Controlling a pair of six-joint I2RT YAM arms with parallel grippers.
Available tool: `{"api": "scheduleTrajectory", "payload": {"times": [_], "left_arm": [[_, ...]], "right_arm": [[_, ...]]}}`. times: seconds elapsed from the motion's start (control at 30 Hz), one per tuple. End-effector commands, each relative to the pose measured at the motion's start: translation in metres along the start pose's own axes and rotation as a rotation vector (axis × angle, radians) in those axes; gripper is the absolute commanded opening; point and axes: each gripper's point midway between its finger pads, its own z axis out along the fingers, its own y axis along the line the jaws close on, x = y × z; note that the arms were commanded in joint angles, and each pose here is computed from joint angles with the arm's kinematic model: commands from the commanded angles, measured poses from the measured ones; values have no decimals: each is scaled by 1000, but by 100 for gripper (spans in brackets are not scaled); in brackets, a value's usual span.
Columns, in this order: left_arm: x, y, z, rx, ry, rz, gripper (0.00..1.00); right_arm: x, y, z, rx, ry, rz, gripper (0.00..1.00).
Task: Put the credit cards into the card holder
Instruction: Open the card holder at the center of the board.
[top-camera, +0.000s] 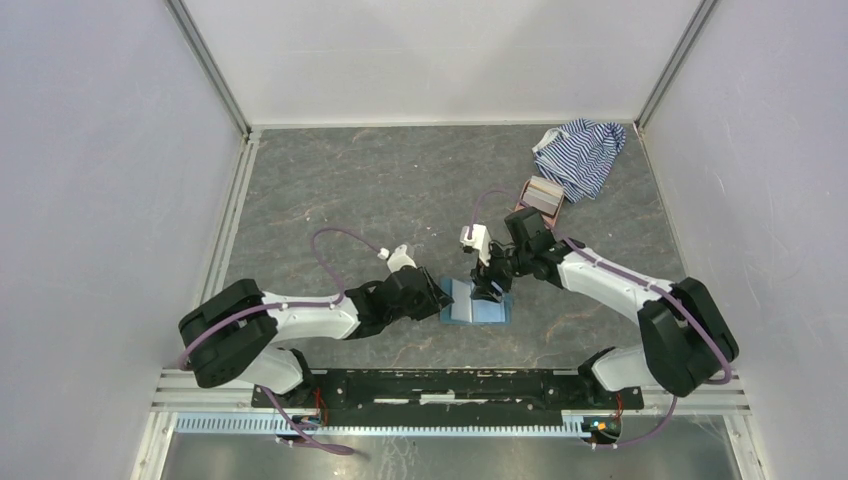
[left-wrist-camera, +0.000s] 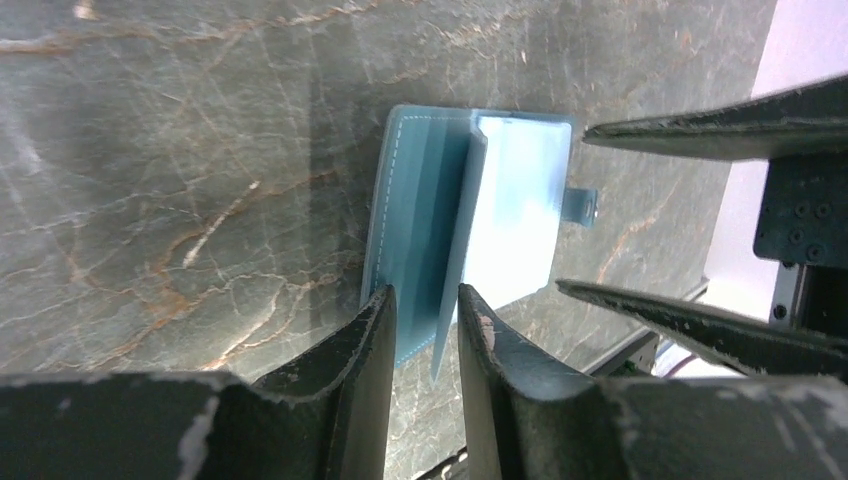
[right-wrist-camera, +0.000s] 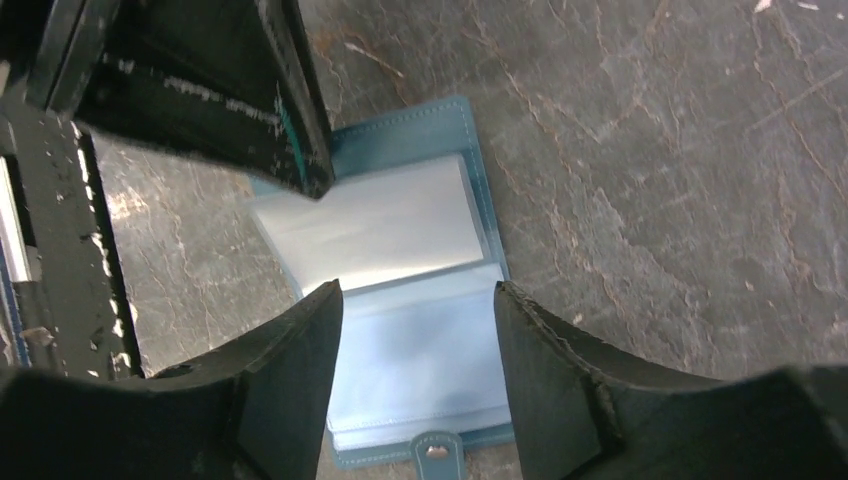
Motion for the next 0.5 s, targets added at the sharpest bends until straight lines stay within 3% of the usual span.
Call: {"api": "scheduleTrajectory", "payload": {"times": [0.0,0.2,0.37,0.47], "left_arm": [[-2,-22,-2,61,30,91,34],[-22,-34,-24,103,-41,145,29],[-43,-47,-50,151,-108,189,28],[-44,-74,-64,289,-113,228,28]], "right_arm": [[-24,-4,9,-60,-59,42,61],[-29,-1,31,-118,-45,106,28],[-12,8,50,-146,15,150,24],[-8,4,56,-131,40,164,24]]}}
